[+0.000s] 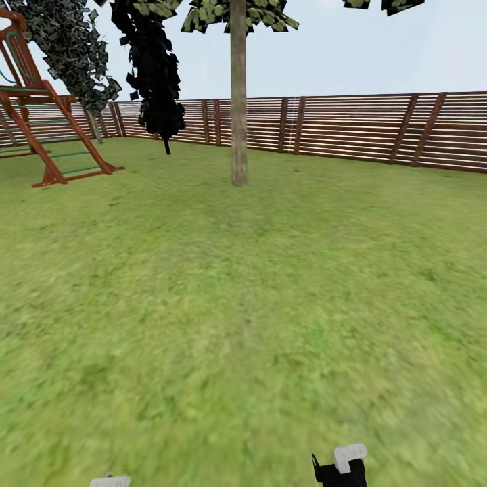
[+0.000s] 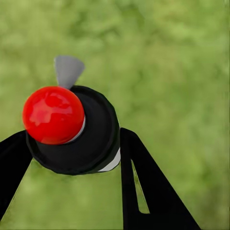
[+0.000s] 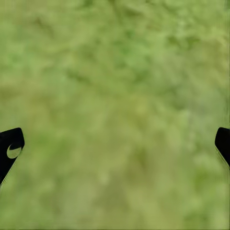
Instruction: In the garden, pick up the pesticide atomizer on the floor and spray pesticide onto both trees until each tree trunk is fully covered.
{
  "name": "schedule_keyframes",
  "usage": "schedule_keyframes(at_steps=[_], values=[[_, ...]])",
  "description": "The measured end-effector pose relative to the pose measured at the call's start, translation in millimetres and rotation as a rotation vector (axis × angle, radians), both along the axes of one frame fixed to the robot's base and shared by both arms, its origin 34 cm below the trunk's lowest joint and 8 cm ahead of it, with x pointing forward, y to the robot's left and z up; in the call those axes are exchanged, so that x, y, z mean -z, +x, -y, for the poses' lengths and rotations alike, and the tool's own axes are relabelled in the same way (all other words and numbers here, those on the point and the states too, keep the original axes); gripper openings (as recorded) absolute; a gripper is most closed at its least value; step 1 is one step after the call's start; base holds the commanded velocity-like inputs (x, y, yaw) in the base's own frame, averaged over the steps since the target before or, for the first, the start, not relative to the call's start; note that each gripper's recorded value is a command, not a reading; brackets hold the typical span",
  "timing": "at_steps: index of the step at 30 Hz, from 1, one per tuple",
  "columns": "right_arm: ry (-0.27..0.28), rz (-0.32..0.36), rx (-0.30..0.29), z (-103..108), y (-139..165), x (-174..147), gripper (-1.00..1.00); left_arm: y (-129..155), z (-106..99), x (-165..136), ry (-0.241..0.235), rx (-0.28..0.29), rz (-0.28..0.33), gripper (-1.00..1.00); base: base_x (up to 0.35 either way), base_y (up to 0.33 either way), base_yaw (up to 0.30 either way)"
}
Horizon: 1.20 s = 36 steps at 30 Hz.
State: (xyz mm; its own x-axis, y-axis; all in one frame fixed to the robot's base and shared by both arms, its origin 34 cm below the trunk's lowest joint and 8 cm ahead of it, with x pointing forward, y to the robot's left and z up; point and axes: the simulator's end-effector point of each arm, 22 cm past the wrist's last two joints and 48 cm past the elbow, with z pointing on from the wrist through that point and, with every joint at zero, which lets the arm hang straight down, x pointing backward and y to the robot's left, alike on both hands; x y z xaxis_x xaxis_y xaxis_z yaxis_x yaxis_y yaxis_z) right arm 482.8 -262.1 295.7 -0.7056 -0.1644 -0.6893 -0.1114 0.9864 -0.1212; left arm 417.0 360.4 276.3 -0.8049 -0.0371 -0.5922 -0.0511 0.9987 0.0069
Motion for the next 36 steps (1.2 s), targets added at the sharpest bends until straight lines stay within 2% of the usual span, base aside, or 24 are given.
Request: schedule_keyframes(at_steps=[36], values=[[0.000,-0.001,0.000,-0.1,-0.3,0.2,1.00,-0.6,-0.2,0.2,0.000,0.001,-0.001,-1.00,0.340,0.000,0.000]])
